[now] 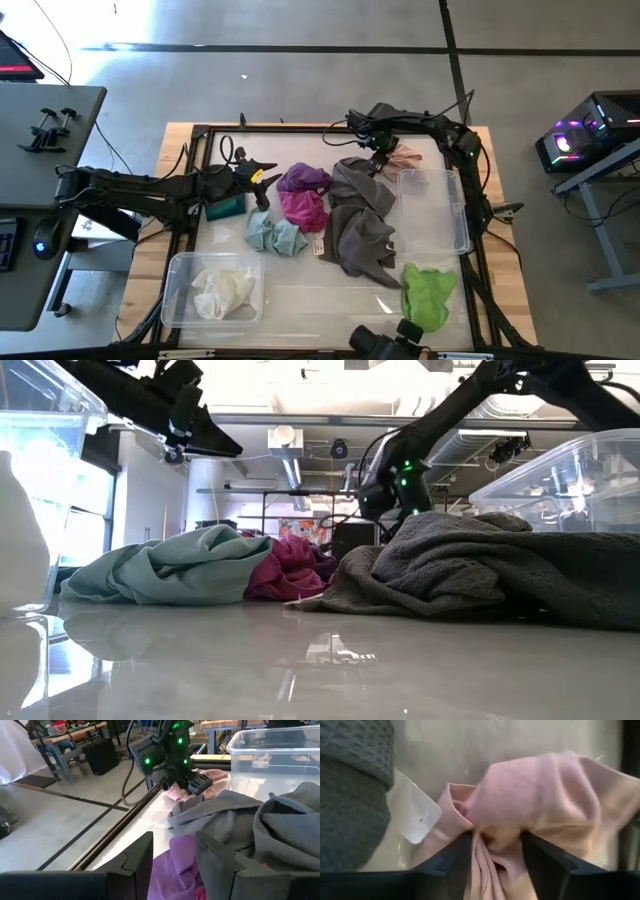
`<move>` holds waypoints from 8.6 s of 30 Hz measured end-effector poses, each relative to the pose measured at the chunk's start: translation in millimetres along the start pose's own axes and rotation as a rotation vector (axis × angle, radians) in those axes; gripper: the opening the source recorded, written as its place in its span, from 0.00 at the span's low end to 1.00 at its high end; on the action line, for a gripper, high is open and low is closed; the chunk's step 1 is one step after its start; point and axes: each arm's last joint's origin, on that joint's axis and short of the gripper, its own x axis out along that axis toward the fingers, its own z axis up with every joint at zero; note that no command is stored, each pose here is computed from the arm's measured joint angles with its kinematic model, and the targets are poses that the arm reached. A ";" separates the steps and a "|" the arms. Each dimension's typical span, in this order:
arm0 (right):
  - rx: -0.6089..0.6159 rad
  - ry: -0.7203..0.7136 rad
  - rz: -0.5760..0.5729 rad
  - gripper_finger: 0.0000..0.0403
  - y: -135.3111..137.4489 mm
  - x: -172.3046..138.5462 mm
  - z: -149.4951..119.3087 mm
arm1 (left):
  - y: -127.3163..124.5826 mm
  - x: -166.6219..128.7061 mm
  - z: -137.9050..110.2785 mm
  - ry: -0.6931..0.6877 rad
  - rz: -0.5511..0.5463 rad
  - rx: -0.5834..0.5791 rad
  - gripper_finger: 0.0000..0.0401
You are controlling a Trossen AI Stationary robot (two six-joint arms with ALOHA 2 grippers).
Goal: Sort microfiber towel by color & place in baskets
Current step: Put the light orange microfiber towel into the bottom transparent bin, then put the light blue microfiber towel into the bottom transparent bin
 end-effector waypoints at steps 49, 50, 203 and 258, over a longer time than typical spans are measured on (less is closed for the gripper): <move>-0.384 -1.816 0.394 0.03 162.3 -68.1 -135.3 | -91.0 79.5 38.0 -0.510 -0.250 0.434 0.55; -0.392 -1.829 0.398 0.03 164.1 -69.3 -136.5 | -91.7 81.2 40.2 -0.510 -0.237 0.437 0.56; -0.591 -1.918 0.417 0.33 163.6 -105.4 -176.6 | -130.2 -176.7 54.0 0.846 -0.087 -0.440 0.41; -0.515 -1.815 0.356 0.33 163.2 -96.6 -173.0 | -83.9 -156.2 89.8 0.430 -0.269 -0.227 0.16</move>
